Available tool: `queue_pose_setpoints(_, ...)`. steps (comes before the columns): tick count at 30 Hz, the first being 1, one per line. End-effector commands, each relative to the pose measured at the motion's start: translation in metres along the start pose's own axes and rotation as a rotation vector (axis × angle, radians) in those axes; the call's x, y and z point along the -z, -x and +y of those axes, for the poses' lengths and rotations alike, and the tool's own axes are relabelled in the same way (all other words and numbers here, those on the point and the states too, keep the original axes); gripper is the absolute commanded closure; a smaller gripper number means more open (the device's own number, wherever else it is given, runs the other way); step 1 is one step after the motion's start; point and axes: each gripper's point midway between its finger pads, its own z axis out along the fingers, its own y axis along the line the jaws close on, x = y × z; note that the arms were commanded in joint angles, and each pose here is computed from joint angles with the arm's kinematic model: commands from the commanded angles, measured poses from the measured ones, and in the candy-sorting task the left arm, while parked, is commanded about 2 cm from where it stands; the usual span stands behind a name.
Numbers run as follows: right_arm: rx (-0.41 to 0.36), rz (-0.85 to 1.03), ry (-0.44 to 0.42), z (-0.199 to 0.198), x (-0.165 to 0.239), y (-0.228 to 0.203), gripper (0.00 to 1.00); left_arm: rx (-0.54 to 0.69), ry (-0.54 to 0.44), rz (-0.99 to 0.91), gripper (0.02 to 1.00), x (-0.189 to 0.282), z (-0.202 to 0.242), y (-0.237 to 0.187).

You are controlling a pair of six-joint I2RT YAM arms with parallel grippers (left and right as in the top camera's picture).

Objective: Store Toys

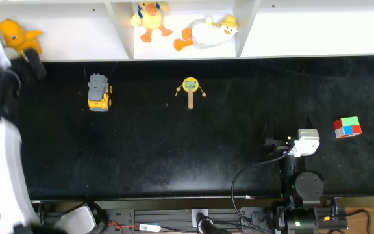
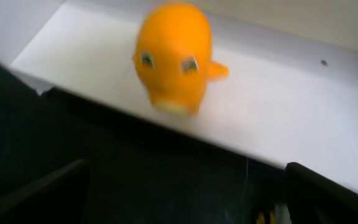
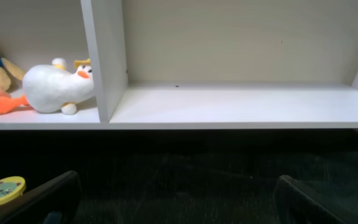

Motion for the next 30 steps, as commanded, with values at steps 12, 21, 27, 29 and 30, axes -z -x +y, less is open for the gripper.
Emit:
queue_pose_setpoints(12,-0.001,-0.001,0.003,0.001,0.000,-0.003,0.005,0.001,-0.210,0.231,0.020,0.038,-0.099,-0.165)
queue_pose_setpoints(21,-0.001,-0.001,0.003,0.001,0.000,-0.003,0.005,-0.096,-0.185,0.275,0.020,-0.017,-0.111,-0.181)
queue_pose_setpoints(27,-0.001,-0.001,0.003,0.001,0.000,-0.003,0.005,-0.151,-0.158,0.278,0.018,-0.041,-0.110,-0.188)
queue_pose_setpoints(29,-0.001,-0.001,0.003,0.001,0.000,-0.003,0.005,-0.158,-0.118,0.274,0.051,-0.048,-0.104,-0.189)
queue_pose_setpoints(30,-0.001,-0.001,0.003,0.001,0.000,-0.003,0.003,-0.166,-0.118,0.271,0.077,-0.050,-0.104,-0.189)
